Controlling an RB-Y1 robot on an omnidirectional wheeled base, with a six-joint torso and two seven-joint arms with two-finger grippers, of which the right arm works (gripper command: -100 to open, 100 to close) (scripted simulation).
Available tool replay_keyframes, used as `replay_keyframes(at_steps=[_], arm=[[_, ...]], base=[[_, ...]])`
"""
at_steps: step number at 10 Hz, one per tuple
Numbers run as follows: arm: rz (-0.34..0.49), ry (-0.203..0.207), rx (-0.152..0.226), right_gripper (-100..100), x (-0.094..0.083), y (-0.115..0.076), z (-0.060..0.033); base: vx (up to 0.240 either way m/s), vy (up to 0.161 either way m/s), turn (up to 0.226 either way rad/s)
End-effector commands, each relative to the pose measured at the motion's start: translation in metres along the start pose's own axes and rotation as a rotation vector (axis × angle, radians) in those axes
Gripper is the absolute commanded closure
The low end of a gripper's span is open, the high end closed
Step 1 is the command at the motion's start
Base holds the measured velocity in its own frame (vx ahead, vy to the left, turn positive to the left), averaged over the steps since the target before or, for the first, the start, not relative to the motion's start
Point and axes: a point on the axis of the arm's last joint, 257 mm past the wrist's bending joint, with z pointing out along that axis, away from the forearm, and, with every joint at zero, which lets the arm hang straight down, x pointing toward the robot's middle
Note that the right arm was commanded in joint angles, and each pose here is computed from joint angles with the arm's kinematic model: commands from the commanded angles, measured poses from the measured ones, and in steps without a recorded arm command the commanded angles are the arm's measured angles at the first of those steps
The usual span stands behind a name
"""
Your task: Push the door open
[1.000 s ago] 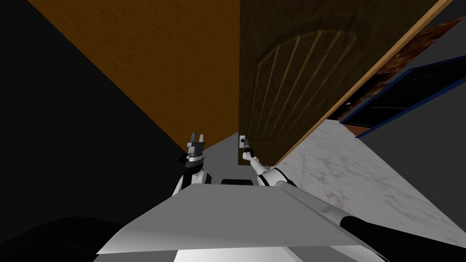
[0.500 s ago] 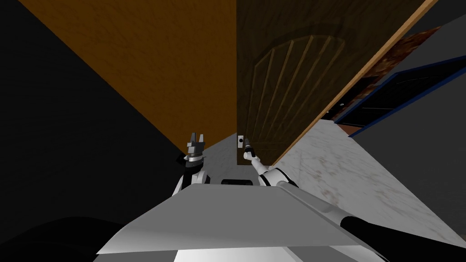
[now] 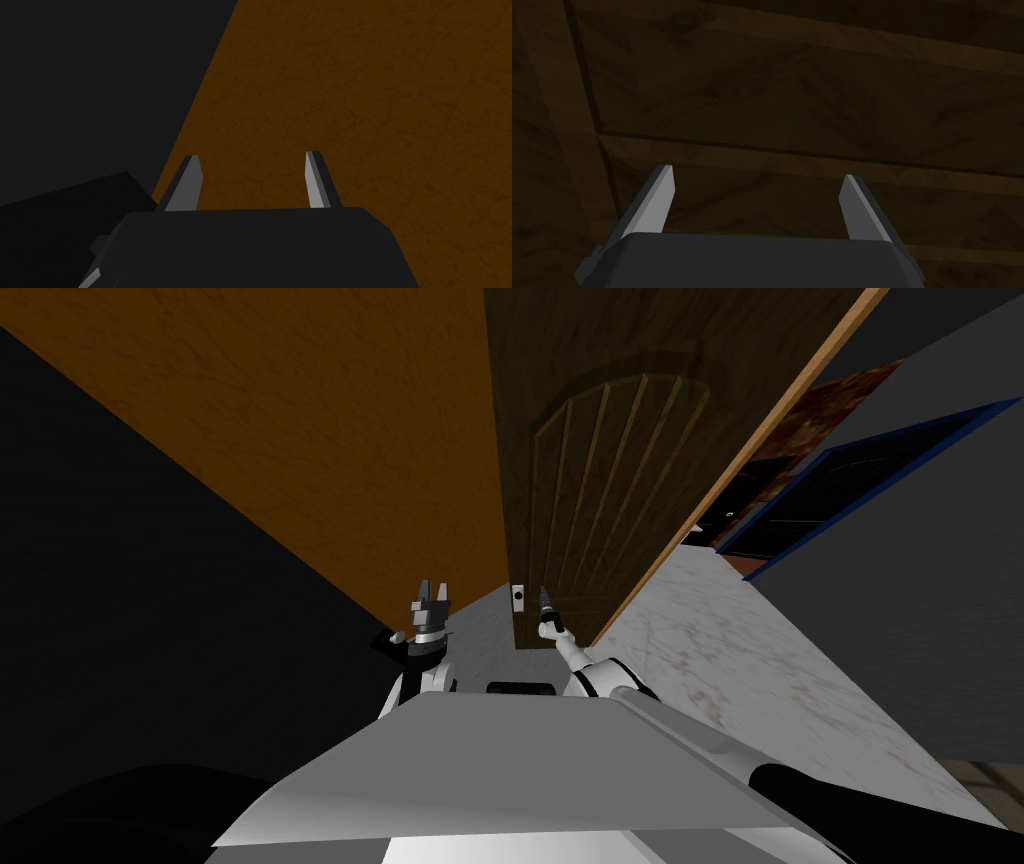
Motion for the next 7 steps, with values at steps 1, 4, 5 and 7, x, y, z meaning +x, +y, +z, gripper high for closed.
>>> replay_keyframes(at_steps=[1, 4, 5, 7], arm=[[0.004, 0.012, 0.001, -100, 0.003, 0.000, -0.0002], [0.020, 0.038, 0.005, -100, 0.017, 0.000, -0.0020], [0.029, 0.047, 0.007, -100, 0.023, 0.000, -0.0029], [0.043, 0.062, 0.010, -100, 0.034, -0.001, -0.0047]], base=[[-0.046, -0.040, -0.085], [-0.087, 0.007, -0.075], [-0.110, 0.047, -0.053], [-0.149, 0.108, -0.039]])
